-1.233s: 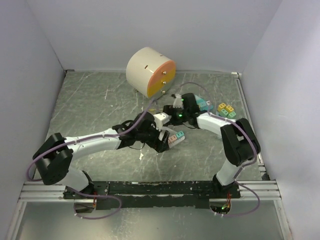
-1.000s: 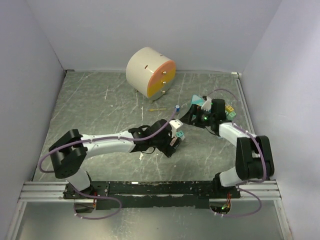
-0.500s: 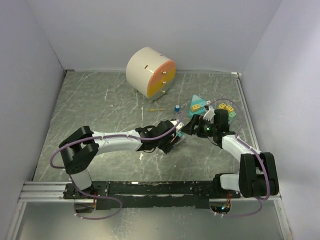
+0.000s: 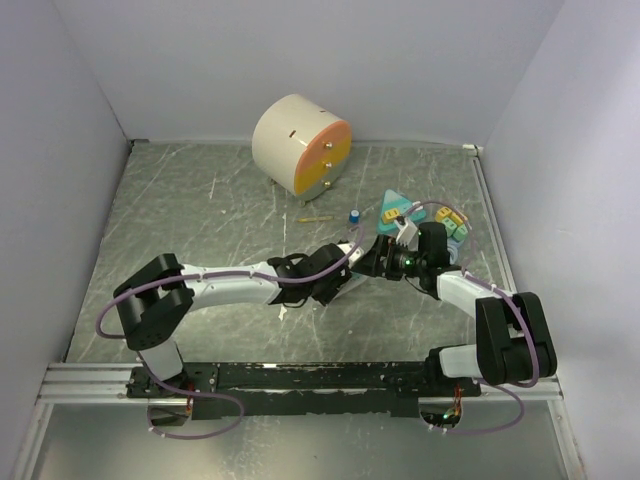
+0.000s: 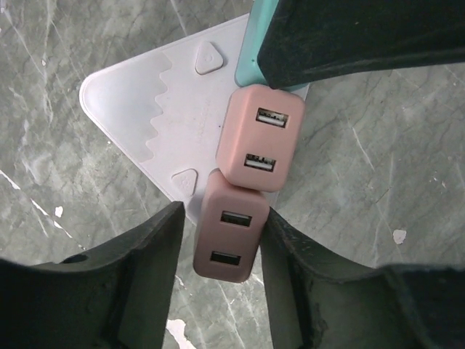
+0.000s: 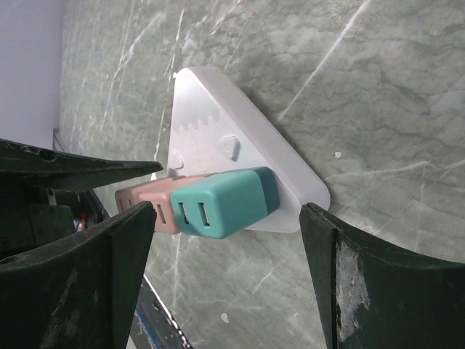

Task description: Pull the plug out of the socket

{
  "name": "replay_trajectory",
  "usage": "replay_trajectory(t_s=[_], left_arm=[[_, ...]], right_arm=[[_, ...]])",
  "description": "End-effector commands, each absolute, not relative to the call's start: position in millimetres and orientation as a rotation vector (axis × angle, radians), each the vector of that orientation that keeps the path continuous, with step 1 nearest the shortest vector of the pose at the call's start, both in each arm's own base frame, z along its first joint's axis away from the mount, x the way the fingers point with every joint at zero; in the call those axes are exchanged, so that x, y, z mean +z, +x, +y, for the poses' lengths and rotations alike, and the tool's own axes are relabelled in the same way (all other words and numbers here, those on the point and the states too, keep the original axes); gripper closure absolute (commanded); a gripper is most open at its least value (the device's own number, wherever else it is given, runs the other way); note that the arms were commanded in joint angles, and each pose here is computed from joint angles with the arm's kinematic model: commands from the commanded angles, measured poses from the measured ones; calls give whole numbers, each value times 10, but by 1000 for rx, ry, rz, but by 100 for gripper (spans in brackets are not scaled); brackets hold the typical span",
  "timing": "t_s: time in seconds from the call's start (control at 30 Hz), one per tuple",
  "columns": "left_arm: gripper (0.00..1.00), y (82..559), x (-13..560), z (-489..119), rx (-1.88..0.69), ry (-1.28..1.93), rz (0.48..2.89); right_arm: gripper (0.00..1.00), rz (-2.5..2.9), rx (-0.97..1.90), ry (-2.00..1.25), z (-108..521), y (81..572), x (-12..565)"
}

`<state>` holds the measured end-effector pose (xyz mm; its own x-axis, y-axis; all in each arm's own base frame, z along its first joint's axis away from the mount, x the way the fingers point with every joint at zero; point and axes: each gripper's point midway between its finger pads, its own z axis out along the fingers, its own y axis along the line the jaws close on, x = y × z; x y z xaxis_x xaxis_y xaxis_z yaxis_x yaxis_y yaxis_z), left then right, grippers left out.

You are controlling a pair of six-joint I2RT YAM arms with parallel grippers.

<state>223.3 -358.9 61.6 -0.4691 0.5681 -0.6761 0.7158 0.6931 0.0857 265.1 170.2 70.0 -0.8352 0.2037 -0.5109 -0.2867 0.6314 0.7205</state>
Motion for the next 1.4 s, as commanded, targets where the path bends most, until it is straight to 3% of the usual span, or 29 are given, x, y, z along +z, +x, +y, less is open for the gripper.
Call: replay_trajectory(t_s=[0.0,0.03,0.27,0.4,0.8,1.37], left_arm=[[46,2221,688,-3541,-274,960,2187],[48,2223,688,-3540,-274,959,2186],[81,2282,676,-3571,-261,909,2190],[93,2356,693,-3584,-248,863,2189],[93,2470,797,-3503,-530,712,2256],[93,2566,742,-3514,-460,722,2275]], right_arm=[[18,2289,1215,-114,1769,2531,727],[18,2289,1219,-123,1781,2509,727],[19,2333,1224,-153,1908,2450,653],[18,2342,1160,-137,1860,2536,667],[15,2303,1198,-136,1934,2815,765],[20,2287,1368,-174,2472,2934,731]])
